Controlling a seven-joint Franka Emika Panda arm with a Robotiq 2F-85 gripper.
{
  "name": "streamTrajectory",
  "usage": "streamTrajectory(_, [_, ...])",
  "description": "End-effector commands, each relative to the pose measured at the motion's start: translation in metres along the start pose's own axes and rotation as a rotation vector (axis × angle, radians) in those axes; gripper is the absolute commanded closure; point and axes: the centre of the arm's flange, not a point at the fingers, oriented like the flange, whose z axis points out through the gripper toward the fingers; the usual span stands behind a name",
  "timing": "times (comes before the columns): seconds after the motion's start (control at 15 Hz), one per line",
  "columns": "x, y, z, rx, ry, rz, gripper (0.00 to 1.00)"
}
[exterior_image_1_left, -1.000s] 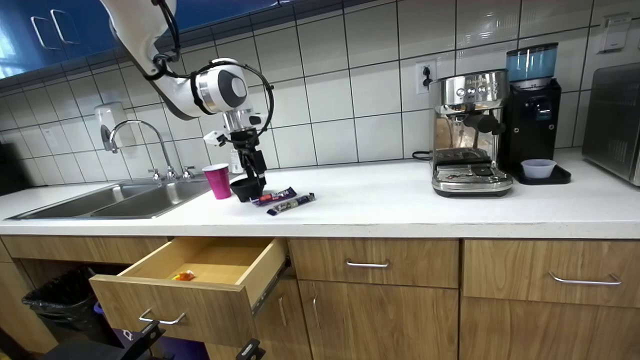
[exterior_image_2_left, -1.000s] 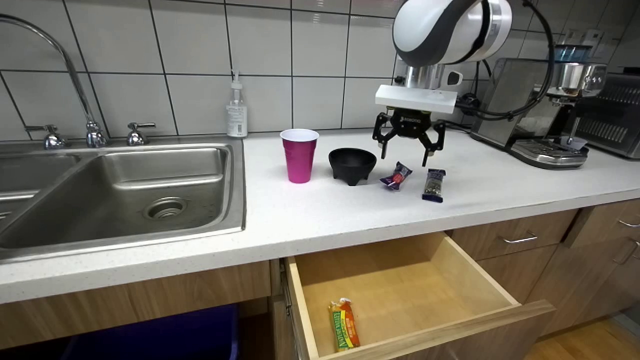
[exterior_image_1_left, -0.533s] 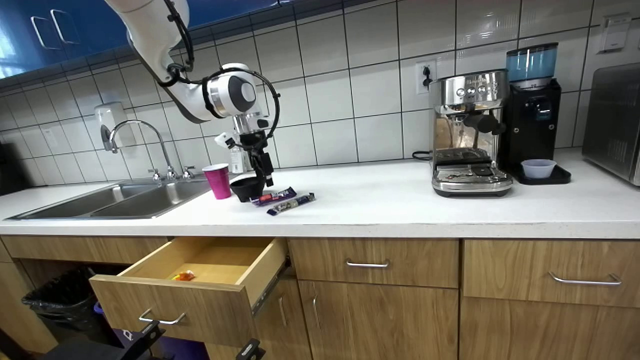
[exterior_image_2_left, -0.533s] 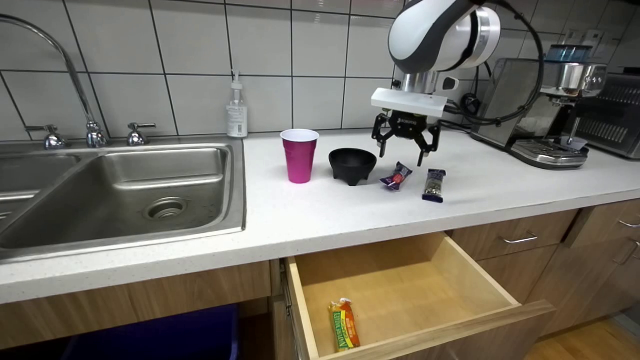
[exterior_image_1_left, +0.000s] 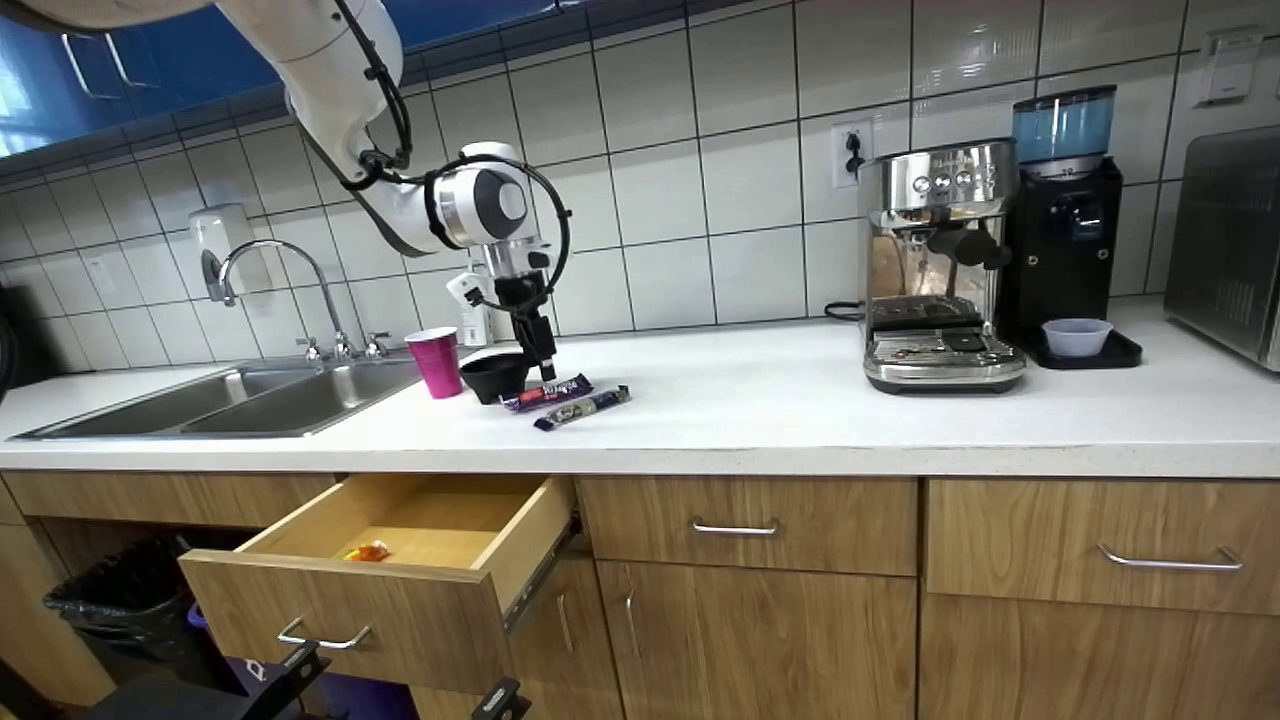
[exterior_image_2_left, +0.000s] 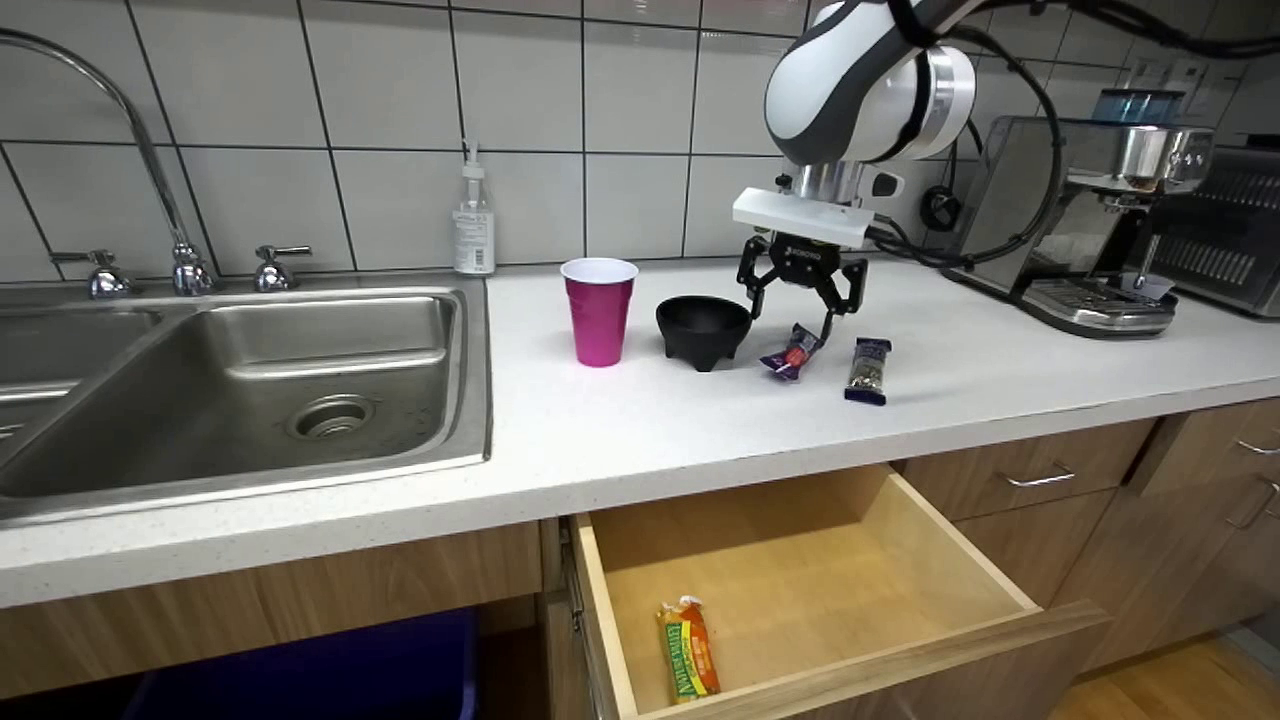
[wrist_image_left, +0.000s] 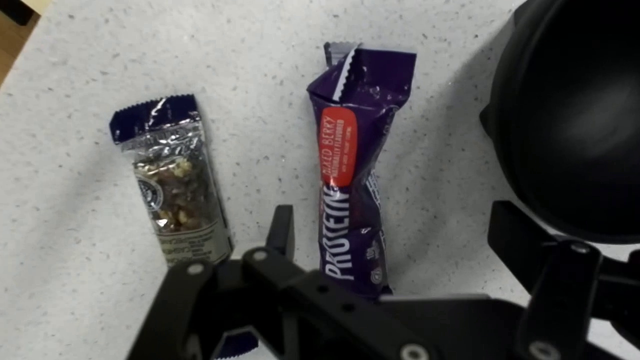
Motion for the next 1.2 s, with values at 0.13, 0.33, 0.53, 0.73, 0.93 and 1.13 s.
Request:
streamTrajectory(0.13, [0.016,-0.005,0.01,0.026,-0.018,0.058,0.0])
streamTrajectory(0.33, [0.018,-0.003,0.016,0.028,-0.028,0.065,0.0])
streamTrajectory(0.53, [0.02,0.0,0.023,0.032,-0.04,0.079,0.0])
streamTrajectory(0.73, [0.022,0.002,0.029,0.036,-0.05,0.093,0.0])
streamTrajectory(0.93, [0.025,0.003,0.032,0.041,-0.054,0.103,0.0])
streamTrajectory(1.13, [0.027,0.004,0.035,0.048,-0.056,0.107,0.28])
